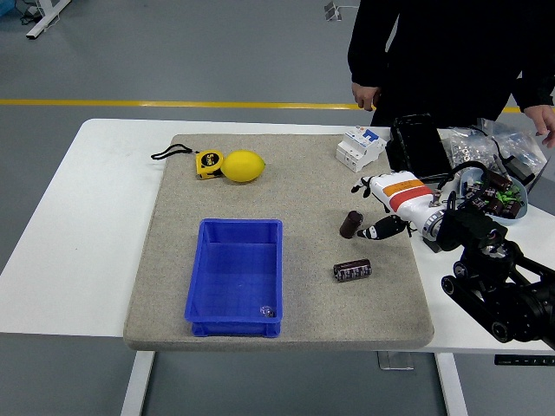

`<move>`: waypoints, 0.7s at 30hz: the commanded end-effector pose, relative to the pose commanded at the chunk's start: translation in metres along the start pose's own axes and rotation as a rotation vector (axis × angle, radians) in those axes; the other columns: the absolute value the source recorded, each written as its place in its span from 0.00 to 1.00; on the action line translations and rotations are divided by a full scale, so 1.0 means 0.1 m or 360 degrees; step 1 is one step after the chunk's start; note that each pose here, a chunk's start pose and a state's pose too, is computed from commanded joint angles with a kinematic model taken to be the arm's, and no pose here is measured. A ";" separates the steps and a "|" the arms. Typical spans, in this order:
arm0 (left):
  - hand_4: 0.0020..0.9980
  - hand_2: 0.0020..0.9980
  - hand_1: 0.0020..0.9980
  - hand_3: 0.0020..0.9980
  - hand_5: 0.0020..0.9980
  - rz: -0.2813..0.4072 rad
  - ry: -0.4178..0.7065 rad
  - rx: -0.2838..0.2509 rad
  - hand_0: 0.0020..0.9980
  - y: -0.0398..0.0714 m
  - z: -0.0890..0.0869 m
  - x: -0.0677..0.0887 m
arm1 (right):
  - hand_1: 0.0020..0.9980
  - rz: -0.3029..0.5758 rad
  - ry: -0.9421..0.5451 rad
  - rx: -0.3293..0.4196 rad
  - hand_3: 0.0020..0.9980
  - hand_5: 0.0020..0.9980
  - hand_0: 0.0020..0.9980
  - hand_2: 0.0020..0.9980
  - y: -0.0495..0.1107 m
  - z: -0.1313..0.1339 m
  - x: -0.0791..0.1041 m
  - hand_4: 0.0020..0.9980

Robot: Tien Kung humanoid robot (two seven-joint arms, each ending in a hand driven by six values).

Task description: Pick up the battery,place it into the box

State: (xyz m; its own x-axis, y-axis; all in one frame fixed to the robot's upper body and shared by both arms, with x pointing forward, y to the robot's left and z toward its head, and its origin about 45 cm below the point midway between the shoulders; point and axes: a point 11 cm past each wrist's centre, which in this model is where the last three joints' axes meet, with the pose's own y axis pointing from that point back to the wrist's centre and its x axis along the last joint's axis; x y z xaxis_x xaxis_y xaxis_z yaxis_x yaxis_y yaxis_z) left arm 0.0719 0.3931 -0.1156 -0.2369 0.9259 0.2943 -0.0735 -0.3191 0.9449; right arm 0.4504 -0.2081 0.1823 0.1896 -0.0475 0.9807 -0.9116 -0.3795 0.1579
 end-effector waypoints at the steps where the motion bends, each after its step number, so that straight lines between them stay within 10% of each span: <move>1: 0.70 0.73 0.70 0.63 0.63 -0.0002 0.0002 -0.0002 0.76 0.00 0.00 -0.01 | 0.27 -0.0002 -0.0003 -0.0002 0.72 0.32 0.13 0.59 0.00 0.01 -0.02 1.00; 21: 0.70 0.73 0.71 0.63 0.63 -0.0012 0.0007 -0.0016 0.76 0.01 0.05 -0.04 | 0.29 -0.0055 -0.0026 0.0028 0.67 0.30 0.20 0.56 -0.08 -0.17 -0.16 1.00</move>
State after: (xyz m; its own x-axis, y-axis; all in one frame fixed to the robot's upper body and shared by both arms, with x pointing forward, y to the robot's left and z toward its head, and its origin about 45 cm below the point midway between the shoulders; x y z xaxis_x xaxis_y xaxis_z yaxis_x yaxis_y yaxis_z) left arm 0.0781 0.3905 -0.1152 -0.2406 0.9274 0.2865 -0.0850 -0.3142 0.9455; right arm 0.4482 -0.1890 0.1669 0.2272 -0.0492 0.9726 -0.8978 -0.3975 0.1897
